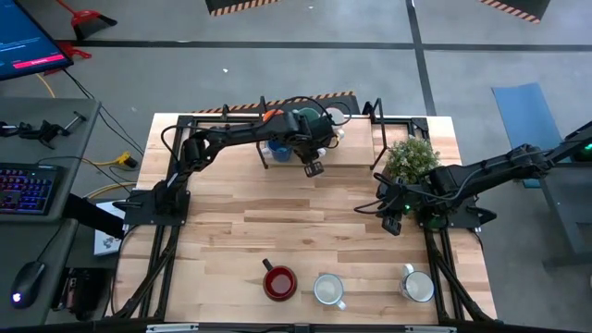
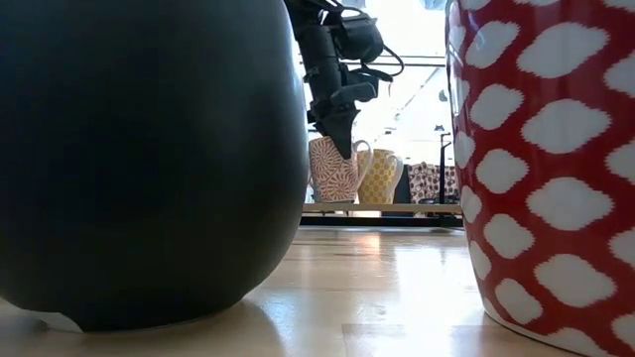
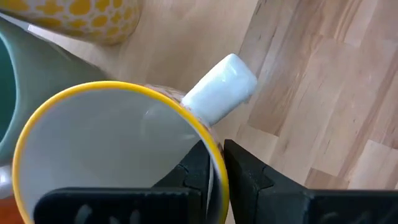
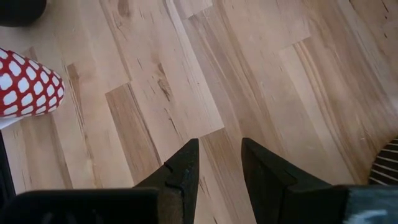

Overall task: Place coffee mugs
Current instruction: Put the yellow patterned mug on the shelf, then put the black mug on the shelf

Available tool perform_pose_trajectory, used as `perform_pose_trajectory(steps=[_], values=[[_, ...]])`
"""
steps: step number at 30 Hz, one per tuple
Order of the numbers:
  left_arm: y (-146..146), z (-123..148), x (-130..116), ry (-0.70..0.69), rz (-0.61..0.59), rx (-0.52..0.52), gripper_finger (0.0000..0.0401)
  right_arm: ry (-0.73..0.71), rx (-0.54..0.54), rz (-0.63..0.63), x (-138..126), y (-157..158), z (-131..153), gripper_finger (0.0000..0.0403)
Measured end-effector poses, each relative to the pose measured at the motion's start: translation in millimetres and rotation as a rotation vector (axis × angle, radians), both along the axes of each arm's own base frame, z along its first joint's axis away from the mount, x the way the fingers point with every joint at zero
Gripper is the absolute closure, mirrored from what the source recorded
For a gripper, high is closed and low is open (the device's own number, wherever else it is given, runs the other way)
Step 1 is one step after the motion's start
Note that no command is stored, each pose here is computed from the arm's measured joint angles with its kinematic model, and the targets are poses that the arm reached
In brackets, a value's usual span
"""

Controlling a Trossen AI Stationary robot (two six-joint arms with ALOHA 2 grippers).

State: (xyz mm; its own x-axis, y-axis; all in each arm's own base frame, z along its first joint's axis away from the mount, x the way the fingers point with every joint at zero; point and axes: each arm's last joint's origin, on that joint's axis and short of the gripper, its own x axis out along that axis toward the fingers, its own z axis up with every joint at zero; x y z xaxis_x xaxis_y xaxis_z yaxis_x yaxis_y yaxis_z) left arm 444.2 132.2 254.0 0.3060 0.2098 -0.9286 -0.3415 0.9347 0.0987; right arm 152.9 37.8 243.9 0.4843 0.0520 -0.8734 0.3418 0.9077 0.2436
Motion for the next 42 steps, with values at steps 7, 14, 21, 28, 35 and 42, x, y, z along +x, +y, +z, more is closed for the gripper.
perform_pose_trajectory(steps=[7,14,21,28,35,42], values=[[3.2,0.7,-1.0,0.021,0.025,0.077,0.0348,0.0,0.0,0.0,0.0,0.0,0.0,0.0304],[3.9,0.7,-1.2,0.02,0.026,0.075,0.0334,0.0,0.0,0.0,0.0,0.0,0.0,0.0304],[2.8,8.1,-3.7,0.005,0.029,0.08,0.0309,-0.001,0.0,0.0,0.0,0.0,0.0,0.0304],[1.6,23.2,-10.7,-0.009,0.04,0.111,0.0281,-0.004,0.002,0.0,0.3,0.1,0.3,0.0304],[-8.6,62.4,-28.1,-0.096,0.05,0.106,0.027,-0.004,-0.001,0.005,0.2,0.1,0.2,0.0304],[-39.8,106.1,-56.5,-0.16,0.025,0.035,0.027,0.01,-0.006,0.007,-1.0,-0.2,-0.5,0.0304]])
